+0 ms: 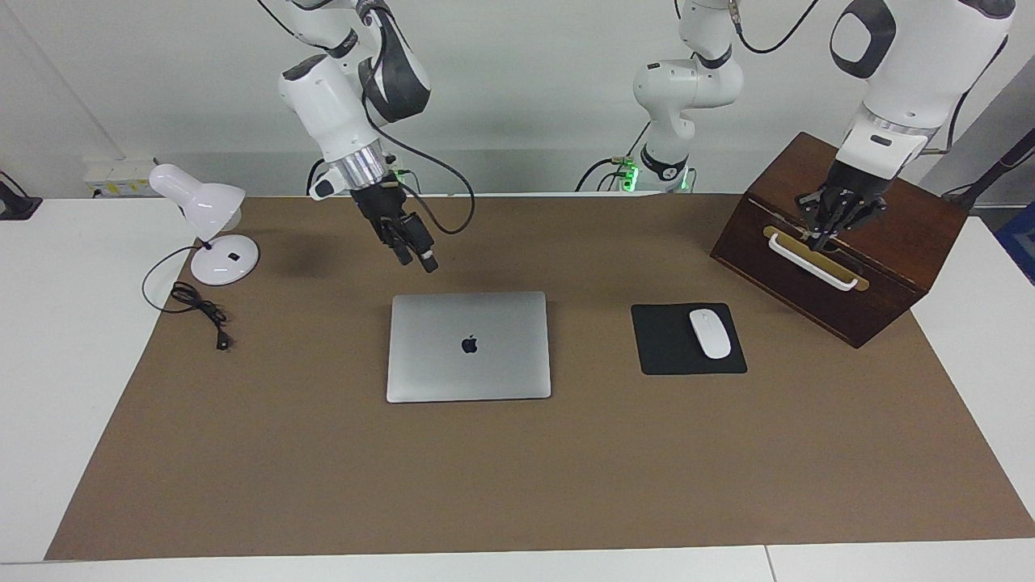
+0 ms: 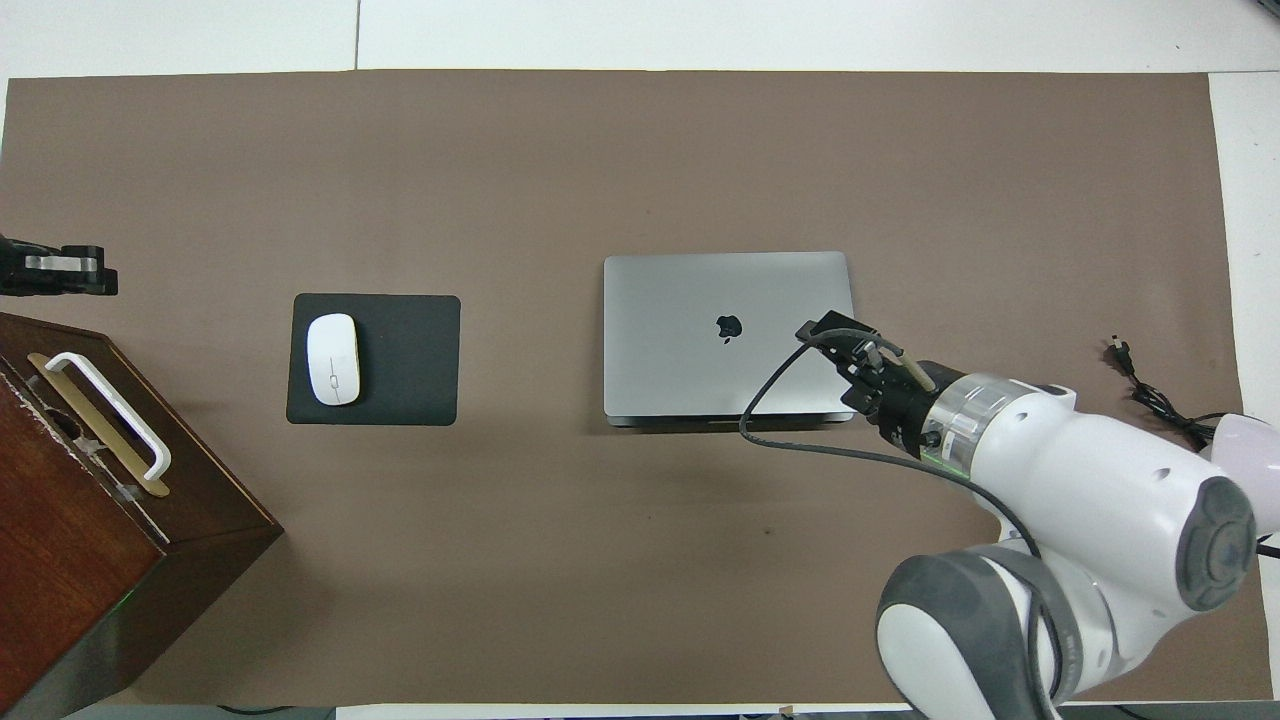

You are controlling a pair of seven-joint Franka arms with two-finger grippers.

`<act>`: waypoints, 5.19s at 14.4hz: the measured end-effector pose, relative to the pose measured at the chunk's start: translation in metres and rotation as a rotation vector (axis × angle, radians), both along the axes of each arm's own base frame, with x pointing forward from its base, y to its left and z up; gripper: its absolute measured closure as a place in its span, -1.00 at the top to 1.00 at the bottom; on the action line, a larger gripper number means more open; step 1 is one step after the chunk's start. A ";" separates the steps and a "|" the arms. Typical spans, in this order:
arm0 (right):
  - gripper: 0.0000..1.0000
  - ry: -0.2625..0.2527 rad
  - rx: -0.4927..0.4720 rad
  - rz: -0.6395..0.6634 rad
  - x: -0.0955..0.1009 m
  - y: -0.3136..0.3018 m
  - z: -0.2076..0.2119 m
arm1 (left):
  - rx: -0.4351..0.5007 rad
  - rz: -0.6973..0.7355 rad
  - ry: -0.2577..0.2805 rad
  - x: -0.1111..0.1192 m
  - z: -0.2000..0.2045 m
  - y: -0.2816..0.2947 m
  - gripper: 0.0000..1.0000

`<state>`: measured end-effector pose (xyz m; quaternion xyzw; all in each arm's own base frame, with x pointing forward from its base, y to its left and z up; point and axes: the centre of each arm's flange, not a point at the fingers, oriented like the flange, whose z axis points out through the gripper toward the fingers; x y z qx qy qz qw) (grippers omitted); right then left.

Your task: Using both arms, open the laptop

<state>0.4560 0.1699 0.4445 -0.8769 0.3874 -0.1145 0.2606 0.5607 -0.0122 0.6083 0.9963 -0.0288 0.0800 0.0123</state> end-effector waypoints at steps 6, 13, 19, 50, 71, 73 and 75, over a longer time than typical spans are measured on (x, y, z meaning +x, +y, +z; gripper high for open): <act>1.00 0.016 0.006 -0.038 -0.018 0.020 -0.032 | -0.003 -0.041 -0.091 0.004 -0.040 -0.026 -0.98; 1.00 0.020 -0.012 -0.083 -0.013 0.035 -0.083 | -0.016 -0.140 -0.208 -0.035 -0.099 -0.080 -0.98; 1.00 0.035 -0.028 -0.091 -0.010 0.036 -0.099 | -0.044 -0.248 -0.337 -0.074 -0.167 -0.133 -0.98; 1.00 0.122 0.040 -0.045 -0.012 0.072 -0.066 | -0.282 -0.498 -0.462 -0.251 -0.320 -0.305 -0.98; 1.00 0.172 -0.007 -0.051 -0.021 0.033 -0.092 | -0.284 -0.474 -0.482 -0.201 -0.340 -0.343 -0.98; 1.00 0.173 -0.010 -0.047 -0.021 0.033 -0.093 | -0.279 -0.486 -0.485 -0.200 -0.341 -0.345 -0.98; 1.00 0.173 -0.016 -0.044 -0.020 0.030 -0.095 | -0.270 -0.507 -0.490 -0.200 -0.341 -0.345 -0.98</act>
